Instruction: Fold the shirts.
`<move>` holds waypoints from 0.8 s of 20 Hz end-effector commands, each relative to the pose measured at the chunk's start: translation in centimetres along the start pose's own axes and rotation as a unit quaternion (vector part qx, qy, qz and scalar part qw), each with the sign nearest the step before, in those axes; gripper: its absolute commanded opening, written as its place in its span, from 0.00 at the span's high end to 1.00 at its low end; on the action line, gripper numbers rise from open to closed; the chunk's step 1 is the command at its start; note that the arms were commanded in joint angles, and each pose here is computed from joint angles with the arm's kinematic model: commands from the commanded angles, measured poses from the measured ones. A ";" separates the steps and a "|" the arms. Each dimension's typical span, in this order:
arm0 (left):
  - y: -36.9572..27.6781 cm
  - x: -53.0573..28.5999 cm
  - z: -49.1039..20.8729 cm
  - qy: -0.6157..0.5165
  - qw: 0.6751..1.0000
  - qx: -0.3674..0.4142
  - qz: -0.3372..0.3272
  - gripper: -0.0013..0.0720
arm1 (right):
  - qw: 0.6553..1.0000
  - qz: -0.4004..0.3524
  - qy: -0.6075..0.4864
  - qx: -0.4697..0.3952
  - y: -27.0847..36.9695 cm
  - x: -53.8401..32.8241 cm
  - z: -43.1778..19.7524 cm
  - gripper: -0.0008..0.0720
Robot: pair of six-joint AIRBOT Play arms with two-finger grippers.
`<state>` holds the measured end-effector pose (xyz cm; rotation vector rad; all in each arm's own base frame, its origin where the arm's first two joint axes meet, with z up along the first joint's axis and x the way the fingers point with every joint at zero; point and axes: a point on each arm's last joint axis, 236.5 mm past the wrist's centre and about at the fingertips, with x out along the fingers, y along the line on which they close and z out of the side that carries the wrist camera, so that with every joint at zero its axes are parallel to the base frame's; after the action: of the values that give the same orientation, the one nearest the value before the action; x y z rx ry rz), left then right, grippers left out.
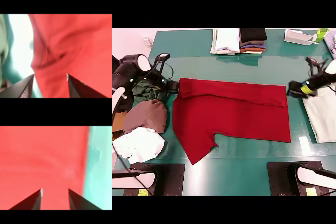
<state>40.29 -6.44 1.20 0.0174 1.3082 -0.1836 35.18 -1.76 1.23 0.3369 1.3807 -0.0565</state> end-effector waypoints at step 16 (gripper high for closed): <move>-1.0 0.4 -12.8 0.057 0.997 -0.050 -0.014 0.30 | 0.985 -0.013 0.158 0.068 -3.2 7.8 -19.7 0.38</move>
<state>28.22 -5.97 -2.39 -0.0757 1.4276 -0.1421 16.15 0.80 -9.01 0.4754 1.7401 -0.1344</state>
